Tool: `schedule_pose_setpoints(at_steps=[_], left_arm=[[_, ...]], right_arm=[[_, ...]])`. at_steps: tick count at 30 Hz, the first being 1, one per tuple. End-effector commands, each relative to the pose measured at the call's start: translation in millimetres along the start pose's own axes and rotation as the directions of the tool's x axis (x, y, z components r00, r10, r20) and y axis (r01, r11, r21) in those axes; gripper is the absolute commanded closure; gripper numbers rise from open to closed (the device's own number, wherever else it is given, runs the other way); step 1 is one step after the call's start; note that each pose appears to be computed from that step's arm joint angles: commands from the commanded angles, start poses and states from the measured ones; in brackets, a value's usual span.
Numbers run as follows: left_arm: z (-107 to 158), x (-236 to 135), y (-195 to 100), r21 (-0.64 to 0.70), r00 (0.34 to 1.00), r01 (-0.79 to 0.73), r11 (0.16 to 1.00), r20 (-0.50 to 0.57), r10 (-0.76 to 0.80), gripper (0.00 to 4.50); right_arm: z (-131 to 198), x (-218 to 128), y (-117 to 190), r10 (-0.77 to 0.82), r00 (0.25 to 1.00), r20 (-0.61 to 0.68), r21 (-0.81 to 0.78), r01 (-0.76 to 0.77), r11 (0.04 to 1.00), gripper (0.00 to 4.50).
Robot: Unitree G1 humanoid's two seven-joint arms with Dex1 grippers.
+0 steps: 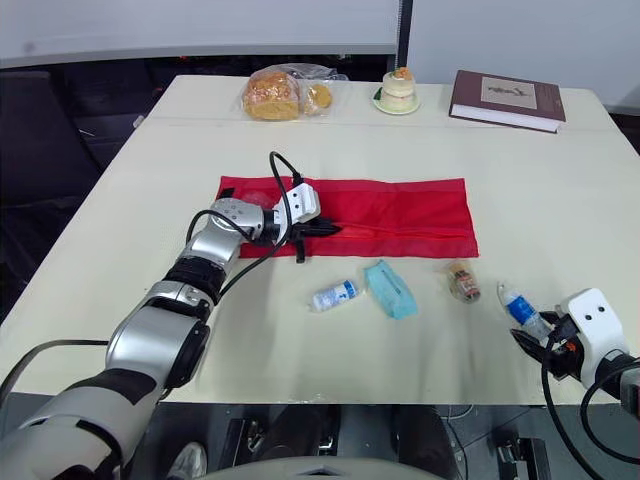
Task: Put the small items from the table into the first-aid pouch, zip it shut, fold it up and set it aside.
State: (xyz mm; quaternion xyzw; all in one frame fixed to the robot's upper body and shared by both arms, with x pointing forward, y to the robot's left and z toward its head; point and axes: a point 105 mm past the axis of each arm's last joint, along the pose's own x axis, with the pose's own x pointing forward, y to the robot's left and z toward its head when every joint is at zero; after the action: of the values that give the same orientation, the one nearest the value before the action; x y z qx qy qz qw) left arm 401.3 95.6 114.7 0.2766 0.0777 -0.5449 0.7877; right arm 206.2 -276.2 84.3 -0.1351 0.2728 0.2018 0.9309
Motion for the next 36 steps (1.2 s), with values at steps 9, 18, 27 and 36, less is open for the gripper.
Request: schedule_pose_setpoints(at_steps=[9,18,27,36], left_arm=[[30.9,3.8,8.2,-0.035,0.995,0.014,0.999,0.098,-0.010,4.50],[52.3,23.3,6.0,-0.030,0.991,0.041,0.999,0.127,-0.037,4.50],[68.4,36.1,-7.4,-0.021,0.980,0.094,0.995,0.177,-0.089,4.50],[75.3,39.4,-27.2,-0.005,0.971,0.148,0.989,0.192,-0.145,4.50]], right_arm=[[77.2,3.6,9.6,0.035,0.980,0.197,-0.044,-0.027,0.999,4.31],[128.8,55.3,70.3,0.296,0.944,0.147,-0.147,-0.275,0.950,4.31],[143.9,110.7,96.1,0.315,0.947,0.055,-0.137,-0.305,0.942,4.31],[173.8,135.5,107.5,0.280,0.951,0.134,-0.004,-0.282,0.959,4.31]])
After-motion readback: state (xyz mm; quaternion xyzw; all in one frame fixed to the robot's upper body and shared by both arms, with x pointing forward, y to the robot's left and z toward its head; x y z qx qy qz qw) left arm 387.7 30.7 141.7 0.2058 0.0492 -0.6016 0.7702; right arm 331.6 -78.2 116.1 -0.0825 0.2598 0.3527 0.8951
